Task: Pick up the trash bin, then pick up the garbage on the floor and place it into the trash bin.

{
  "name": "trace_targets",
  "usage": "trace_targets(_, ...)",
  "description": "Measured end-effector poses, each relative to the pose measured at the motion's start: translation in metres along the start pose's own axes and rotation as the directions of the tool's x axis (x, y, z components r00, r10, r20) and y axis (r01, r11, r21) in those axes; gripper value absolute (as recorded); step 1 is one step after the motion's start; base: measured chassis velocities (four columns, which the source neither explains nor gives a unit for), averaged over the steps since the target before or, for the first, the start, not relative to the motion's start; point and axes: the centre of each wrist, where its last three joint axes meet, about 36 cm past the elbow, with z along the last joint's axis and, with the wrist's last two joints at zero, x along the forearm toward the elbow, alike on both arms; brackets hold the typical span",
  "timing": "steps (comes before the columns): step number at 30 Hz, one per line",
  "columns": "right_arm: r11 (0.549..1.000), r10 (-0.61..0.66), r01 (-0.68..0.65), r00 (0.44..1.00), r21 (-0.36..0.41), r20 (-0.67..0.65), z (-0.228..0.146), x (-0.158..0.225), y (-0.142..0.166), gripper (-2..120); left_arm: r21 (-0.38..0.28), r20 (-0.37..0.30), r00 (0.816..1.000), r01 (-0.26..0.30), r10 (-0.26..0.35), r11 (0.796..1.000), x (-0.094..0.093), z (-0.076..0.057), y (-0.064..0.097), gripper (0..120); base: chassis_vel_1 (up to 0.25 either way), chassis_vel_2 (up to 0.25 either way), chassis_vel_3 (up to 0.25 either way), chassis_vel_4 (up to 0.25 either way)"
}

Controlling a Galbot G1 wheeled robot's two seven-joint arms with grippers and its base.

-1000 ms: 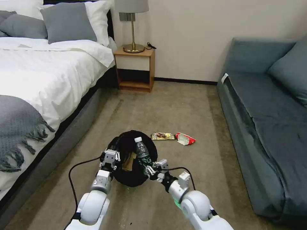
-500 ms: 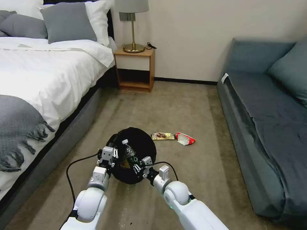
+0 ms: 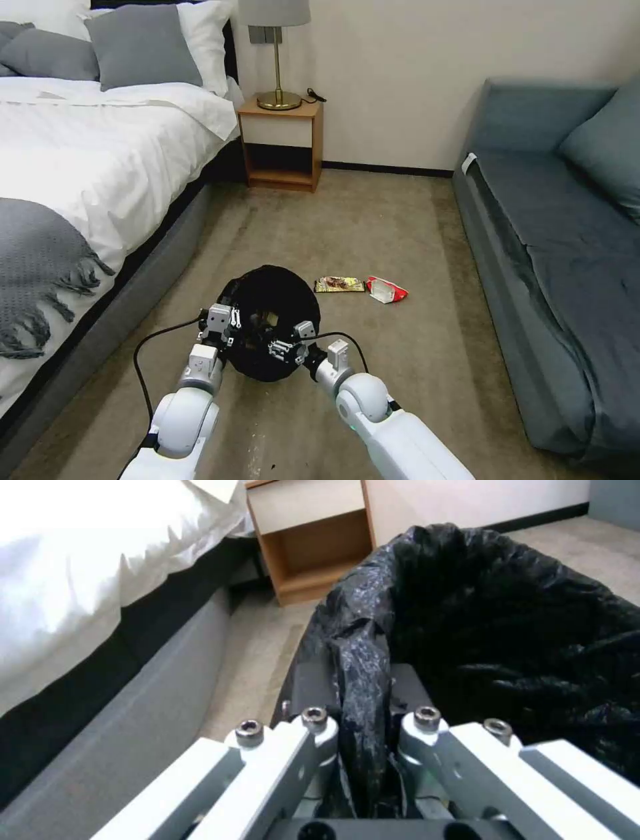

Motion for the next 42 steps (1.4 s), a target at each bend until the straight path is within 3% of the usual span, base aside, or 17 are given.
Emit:
trace_targets(3,0.999,0.03,-0.03,0.999,-0.016,0.033,-0.006,0.012,-0.004,99,-0.006,0.002,1.0,0.003,-0.003,1.0,-0.001,0.001,0.0,6,0.0,0.0,0.0,0.0)
trace_targets(17,0.976,0.215,-0.206,0.967,-0.077,0.138,-0.02,0.071,-0.036,100,-0.029,0.013,1.0,0.022,-0.022,0.999,0.0,0.005,0.005,6,0.0,0.0,0.0,0.0)
trace_targets(26,0.88,0.471,-0.457,0.876,-0.129,0.102,-0.027,0.105,-0.082,100,-0.022,0.012,0.999,0.042,-0.041,0.999,0.0,0.016,0.001,6,0.0,0.0,0.0,0.0)
trace_targets(28,0.834,0.542,-0.526,0.838,-0.167,0.066,-0.028,0.117,-0.094,100,-0.02,0.012,0.999,0.043,-0.043,0.999,0.001,0.018,-0.001,6,0.0,0.0,0.0,0.0)
trace_targets(34,0.763,0.628,-0.614,0.778,-0.2,0.009,-0.022,0.138,-0.112,100,-0.032,0.01,0.999,0.043,-0.043,0.999,0.007,0.023,0.0,6,0.0,0.0,0.0,0.0)
trace_targets(42,0.722,0.668,-0.659,0.743,-0.213,-0.034,-0.006,0.153,-0.123,100,-0.053,0.014,0.999,0.053,-0.052,0.997,0.012,0.023,0.01,6,0.0,0.0,0.0,0.0)
